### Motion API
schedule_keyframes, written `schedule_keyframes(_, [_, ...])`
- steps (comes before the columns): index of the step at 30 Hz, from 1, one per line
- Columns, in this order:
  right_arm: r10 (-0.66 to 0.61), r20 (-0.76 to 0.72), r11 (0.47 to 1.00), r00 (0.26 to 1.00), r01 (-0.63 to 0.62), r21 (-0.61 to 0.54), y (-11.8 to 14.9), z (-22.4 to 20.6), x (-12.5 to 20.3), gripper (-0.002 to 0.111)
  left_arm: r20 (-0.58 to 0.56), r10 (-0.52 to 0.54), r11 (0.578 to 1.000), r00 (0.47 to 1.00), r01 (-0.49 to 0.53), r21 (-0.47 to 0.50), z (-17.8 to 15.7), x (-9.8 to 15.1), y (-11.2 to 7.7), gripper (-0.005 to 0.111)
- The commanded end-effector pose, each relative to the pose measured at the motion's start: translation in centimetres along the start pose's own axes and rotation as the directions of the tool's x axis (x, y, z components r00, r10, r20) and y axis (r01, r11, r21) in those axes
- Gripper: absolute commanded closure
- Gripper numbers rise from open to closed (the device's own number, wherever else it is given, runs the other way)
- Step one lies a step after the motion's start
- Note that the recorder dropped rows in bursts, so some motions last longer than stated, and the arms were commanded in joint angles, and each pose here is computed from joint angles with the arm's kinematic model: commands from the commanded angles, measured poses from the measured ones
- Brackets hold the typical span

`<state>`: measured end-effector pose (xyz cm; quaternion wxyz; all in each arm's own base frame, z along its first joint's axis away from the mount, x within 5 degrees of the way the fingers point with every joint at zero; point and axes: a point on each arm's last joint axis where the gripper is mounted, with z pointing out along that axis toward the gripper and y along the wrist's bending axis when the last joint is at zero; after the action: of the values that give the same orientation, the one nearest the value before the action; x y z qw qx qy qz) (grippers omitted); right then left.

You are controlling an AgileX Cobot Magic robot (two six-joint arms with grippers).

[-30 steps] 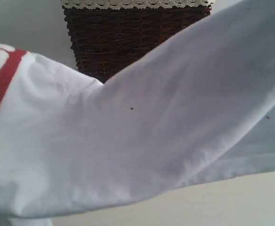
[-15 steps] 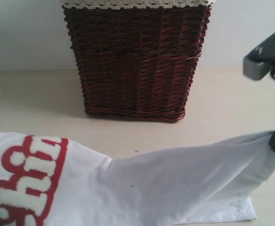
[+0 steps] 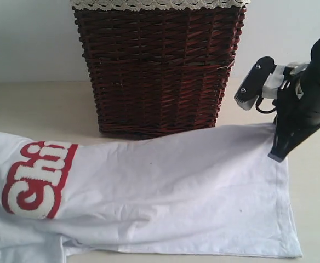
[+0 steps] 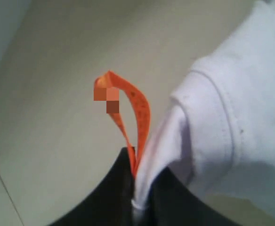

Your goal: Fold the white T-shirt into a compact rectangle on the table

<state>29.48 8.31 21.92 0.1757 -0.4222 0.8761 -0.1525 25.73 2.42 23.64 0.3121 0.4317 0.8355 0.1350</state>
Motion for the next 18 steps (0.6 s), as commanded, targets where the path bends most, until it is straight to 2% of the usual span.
schedule_keyframes(1, [0.015,0.129,0.992,0.992,-0.031,0.122,-0.9,0.8,-1.5,0.108,-0.016,0.013,0.997,1.000,-0.015,-0.072,2.7,0.4,0.8,0.107])
schedule_keyframes(4, [0.011,0.126,0.990,0.992,-0.028,0.136,-0.9,1.8,-1.7,0.108,-0.039,0.001,0.998,0.999,-0.004,-0.068,4.6,1.0,0.7,0.106])
schedule_keyframes(6, [-0.008,0.105,0.991,0.994,-0.006,0.133,-0.8,2.6,-1.7,0.108,-0.042,-0.023,0.996,0.999,0.019,-0.084,5.5,1.2,0.8,0.102])
schedule_keyframes(8, [-0.017,0.091,0.991,0.996,0.005,0.131,-0.7,3.1,-1.7,0.108,-0.033,-0.068,0.991,0.997,0.064,-0.116,5.9,1.2,1.0,0.091])
schedule_keyframes(10, [-0.029,0.086,0.991,0.996,0.018,0.133,-0.6,3.4,-1.7,0.106,-0.028,-0.087,0.986,0.996,0.083,-0.142,6.2,1.3,1.3,0.072])
schedule_keyframes(13, [-0.007,0.098,0.989,0.995,-0.007,0.147,-0.8,3.6,-1.8,0.094,-0.025,-0.087,0.983,0.996,0.082,-0.163,6.1,1.2,1.4,0.035])
schedule_keyframes(14, [0.004,0.101,0.988,0.995,-0.019,0.156,-0.9,3.5,-1.9,0.088,-0.021,-0.094,0.981,0.995,0.089,-0.174,6.1,1.2,1.5,0.028])
schedule_keyframes(16, [0.026,0.111,0.982,0.993,-0.046,0.182,-1.2,3.3,-1.9,0.075,-0.008,-0.145,0.972,0.989,0.140,-0.190,6.1,1.2,1.7,0.025])
schedule_keyframes(18, [0.054,0.115,0.973,0.992,-0.078,0.219,-1.6,3.0,-1.8,0.059,0.002,-0.194,0.963,0.981,0.191,-0.190,6.1,1.2,1.7,0.030])
